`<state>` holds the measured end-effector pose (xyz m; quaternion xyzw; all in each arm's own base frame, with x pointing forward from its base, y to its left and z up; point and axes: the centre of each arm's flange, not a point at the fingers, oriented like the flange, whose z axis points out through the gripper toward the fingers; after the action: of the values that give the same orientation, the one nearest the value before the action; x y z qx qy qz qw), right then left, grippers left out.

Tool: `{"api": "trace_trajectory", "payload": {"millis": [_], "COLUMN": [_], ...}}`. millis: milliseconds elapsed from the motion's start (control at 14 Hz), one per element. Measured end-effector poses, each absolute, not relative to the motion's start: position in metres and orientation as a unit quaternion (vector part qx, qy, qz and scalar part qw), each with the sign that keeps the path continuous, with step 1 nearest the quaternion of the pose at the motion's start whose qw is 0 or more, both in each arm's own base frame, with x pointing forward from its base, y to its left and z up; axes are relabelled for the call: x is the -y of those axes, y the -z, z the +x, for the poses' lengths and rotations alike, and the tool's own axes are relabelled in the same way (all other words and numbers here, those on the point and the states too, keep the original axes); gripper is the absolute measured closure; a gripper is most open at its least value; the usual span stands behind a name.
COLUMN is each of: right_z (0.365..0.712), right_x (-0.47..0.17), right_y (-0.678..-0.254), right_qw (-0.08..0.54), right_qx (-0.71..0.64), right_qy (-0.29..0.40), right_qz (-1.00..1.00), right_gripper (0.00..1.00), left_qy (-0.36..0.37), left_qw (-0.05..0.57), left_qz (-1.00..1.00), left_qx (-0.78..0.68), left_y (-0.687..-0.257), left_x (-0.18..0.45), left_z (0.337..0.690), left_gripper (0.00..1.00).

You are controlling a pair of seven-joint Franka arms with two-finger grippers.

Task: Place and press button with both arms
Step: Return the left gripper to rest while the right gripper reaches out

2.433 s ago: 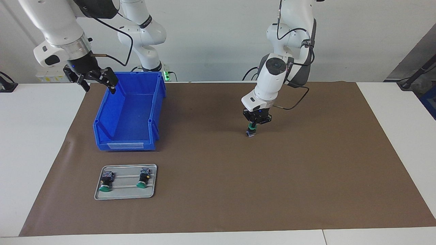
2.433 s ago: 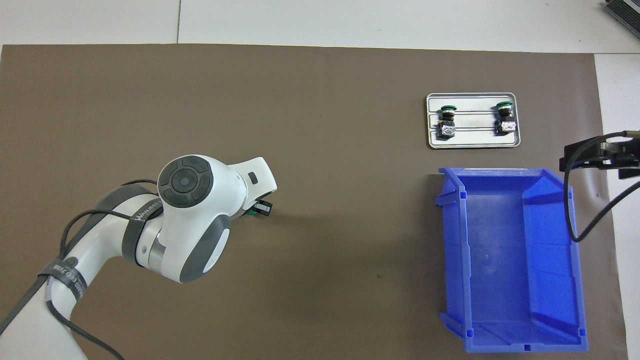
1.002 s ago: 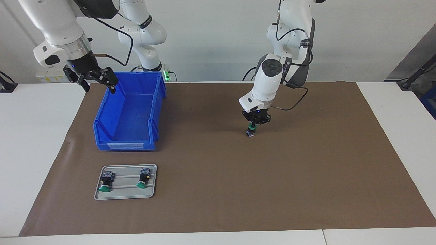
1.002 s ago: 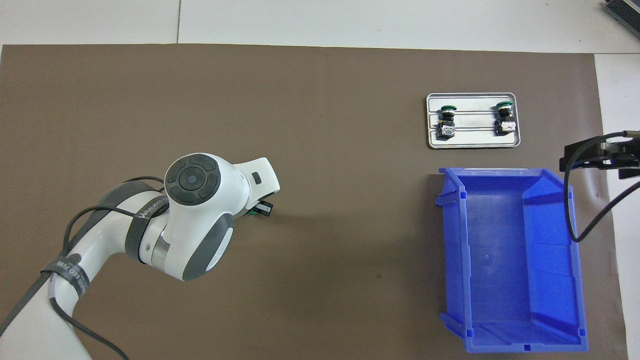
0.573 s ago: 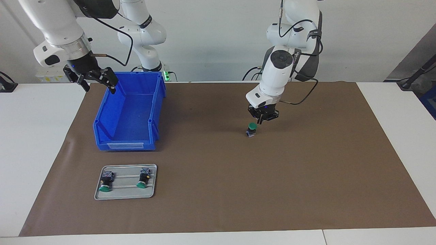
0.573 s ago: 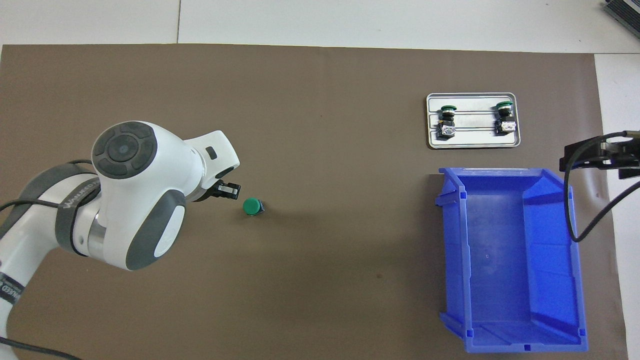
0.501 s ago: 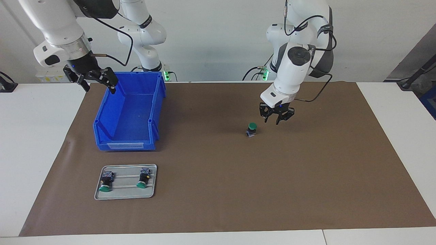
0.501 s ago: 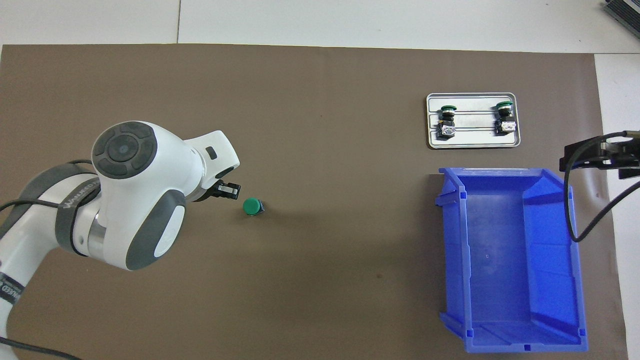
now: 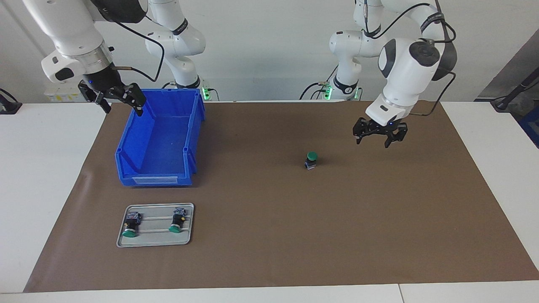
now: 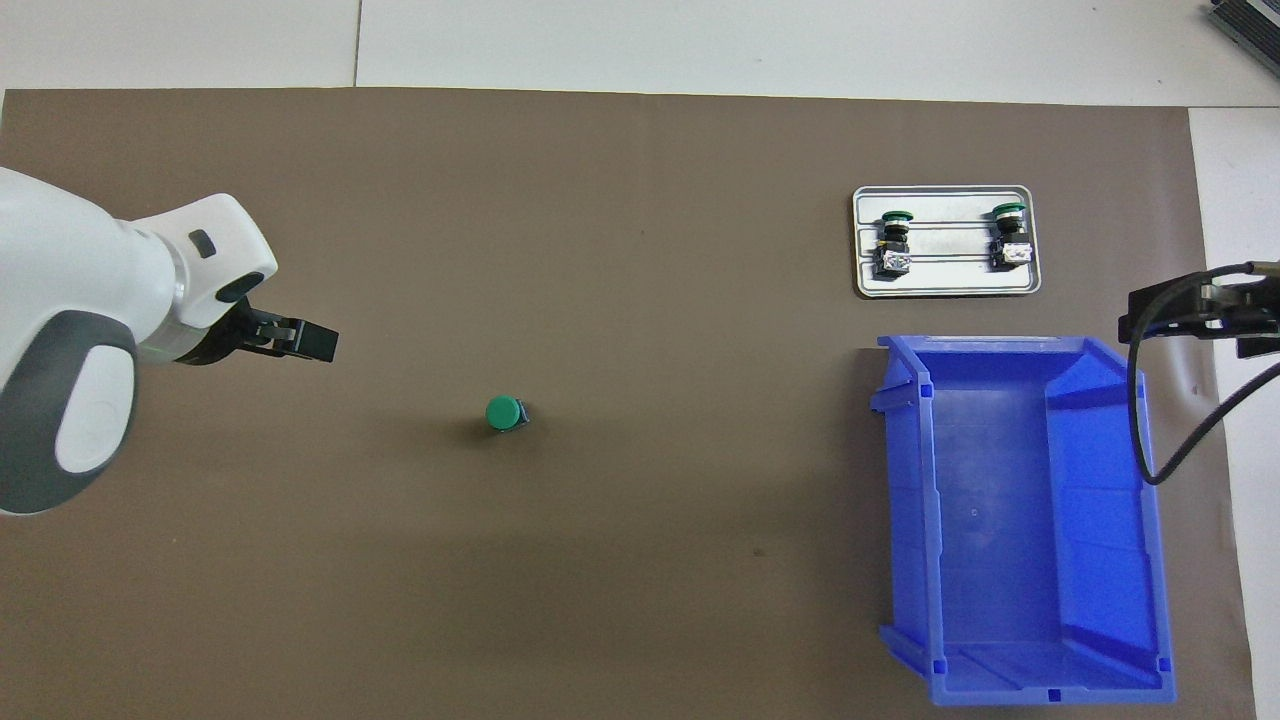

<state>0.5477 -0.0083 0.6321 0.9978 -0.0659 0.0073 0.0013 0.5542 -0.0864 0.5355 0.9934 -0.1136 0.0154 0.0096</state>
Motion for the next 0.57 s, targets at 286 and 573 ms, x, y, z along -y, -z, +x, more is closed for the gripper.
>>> {"api": "trace_trajectory", "payload": {"millis": [286,573], "right_z": [0.553,0.563], "right_x": [-0.051,-0.143], "right_y": [-0.625,-0.604], "right_qw": [-0.004,-0.040], "right_qx": [0.034,0.066], "right_qy": [-0.017,-0.024], "right_qz": [0.999,0.997], "right_gripper": [0.00,0.00], "left_qy": [-0.019,-0.001], "left_qw": [0.010,0.010], "left_qz": [0.995,0.996], "left_qx": [0.099,0.085], "left_y": [-0.596,-0.637], "left_x": [0.061,0.041], "left_z": [0.556,0.556], "left_gripper": [0.00,0.00]}}
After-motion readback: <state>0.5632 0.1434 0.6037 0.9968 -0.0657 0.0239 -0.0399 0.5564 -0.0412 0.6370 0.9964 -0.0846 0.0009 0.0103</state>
